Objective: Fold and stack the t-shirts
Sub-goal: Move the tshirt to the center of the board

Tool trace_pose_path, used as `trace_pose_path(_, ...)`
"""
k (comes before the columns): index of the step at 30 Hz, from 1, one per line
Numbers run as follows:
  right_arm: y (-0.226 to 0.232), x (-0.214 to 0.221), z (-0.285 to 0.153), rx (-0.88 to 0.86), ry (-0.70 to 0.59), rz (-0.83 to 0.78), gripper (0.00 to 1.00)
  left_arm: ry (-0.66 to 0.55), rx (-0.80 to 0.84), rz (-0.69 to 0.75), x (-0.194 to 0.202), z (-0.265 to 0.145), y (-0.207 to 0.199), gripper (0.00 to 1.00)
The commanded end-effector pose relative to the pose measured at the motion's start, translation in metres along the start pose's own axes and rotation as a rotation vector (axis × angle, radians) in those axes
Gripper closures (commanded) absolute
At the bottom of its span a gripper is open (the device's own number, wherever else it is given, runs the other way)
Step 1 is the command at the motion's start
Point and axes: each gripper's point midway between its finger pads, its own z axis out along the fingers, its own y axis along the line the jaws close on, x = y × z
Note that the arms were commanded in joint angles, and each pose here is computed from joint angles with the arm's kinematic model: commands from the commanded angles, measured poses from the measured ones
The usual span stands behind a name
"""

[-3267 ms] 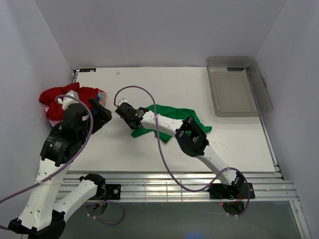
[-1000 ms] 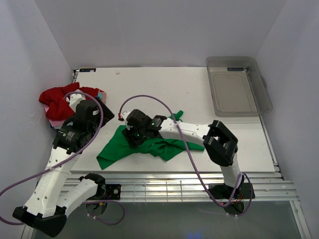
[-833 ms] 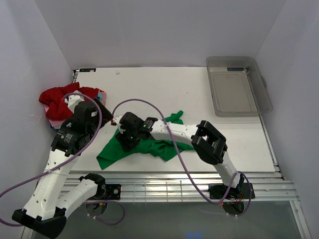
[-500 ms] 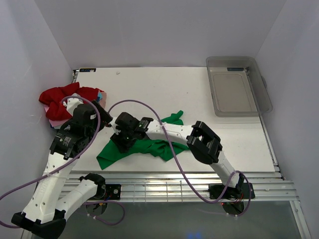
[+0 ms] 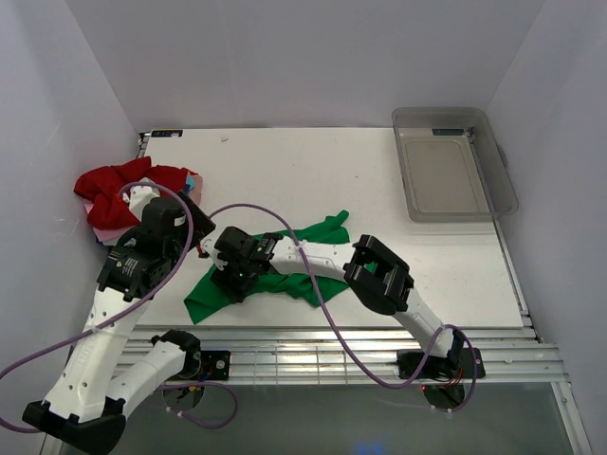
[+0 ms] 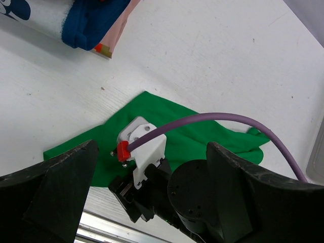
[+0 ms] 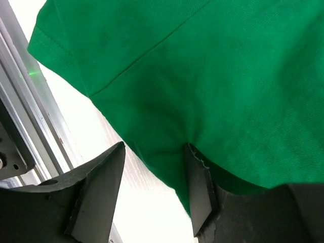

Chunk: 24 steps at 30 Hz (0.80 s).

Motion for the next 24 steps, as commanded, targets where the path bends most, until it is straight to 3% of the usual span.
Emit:
trace_pose_path(1, 0.000, 0.032, 0.010, 0.023, 0.097, -0.006, 0.47, -0.013, 0.000, -0.010, 0.000, -0.002, 0.005, 0.02)
trace_pose_path(2, -0.002, 0.036, 0.014, 0.032, 0.112, -0.001, 0.53, -0.017, 0.000, -0.012, -0.001, -0.003, 0.005, 0.02)
trace_pose_path(3, -0.006, 0.040, 0.016, 0.046, 0.125, 0.004, 0.66, -0.024, 0.005, -0.014, -0.002, -0.005, 0.005, 0.02)
trace_pose_path(6, -0.016, 0.055, 0.021, 0.098, 0.177, 0.028, 0.85, -0.040, 0.005, -0.011, -0.006, -0.007, 0.007, 0.02)
trace_pose_path(13, -0.036, 0.063, 0.007, 0.241, 0.188, 0.063, 0.90, -0.070, -0.009, -0.017, -0.014, -0.015, 0.013, 0.02)
trace_pose_path(19, -0.045, -0.021, -0.097, 0.385, -0.032, 0.078, 0.91, -0.171, -0.056, -0.052, -0.042, -0.029, 0.022, 0.02)
trace_pose_path(24, -0.054, -0.086, -0.229, 0.544, -0.249, 0.085, 0.92, -0.243, -0.072, -0.065, -0.062, -0.033, 0.019, 0.02)
